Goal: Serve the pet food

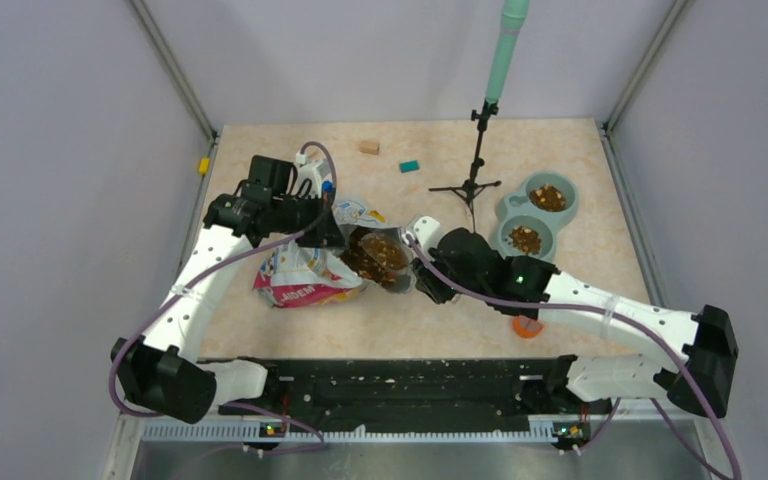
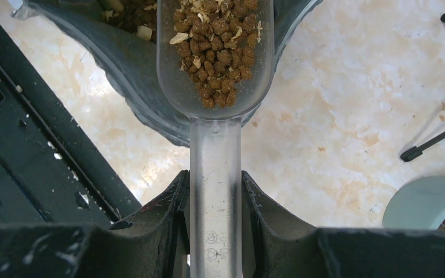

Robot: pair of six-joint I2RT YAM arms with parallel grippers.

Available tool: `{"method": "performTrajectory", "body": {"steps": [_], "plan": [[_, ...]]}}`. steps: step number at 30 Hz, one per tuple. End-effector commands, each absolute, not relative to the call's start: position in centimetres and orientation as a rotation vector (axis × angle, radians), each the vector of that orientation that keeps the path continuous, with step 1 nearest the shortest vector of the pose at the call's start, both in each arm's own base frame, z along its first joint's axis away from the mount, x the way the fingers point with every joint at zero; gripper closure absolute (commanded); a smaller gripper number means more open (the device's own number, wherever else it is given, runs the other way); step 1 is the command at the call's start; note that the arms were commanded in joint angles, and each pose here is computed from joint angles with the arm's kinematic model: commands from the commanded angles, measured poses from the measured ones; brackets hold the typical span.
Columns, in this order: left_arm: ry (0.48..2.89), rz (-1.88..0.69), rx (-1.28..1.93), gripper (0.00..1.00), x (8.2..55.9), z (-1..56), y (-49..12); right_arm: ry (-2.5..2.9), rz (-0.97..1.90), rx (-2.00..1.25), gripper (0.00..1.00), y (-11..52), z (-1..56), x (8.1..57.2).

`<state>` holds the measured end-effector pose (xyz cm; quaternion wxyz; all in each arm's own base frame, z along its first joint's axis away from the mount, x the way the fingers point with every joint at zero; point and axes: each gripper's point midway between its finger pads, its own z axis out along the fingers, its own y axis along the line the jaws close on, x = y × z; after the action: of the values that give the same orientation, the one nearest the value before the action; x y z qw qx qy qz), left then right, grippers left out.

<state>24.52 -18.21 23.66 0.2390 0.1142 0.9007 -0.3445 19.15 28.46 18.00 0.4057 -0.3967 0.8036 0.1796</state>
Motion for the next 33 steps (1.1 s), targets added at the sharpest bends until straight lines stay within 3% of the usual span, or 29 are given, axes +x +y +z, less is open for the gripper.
{"method": "performTrajectory", "body": {"steps": [1,23,33], "plan": [[2.288,-0.946,0.314,1.0,27.3,27.4,-19.0,2.012,0.494,-0.987,1.0,28.0,19.2,18.0],[2.261,-0.862,0.1,1.0,30.9,26.7,-18.4,2.027,0.398,-0.817,1.0,24.3,24.9,18.4],[2.268,-0.79,0.006,1.0,32.6,26.3,-17.2,2.111,0.284,-0.598,1.0,19.0,25.4,20.6]]}}
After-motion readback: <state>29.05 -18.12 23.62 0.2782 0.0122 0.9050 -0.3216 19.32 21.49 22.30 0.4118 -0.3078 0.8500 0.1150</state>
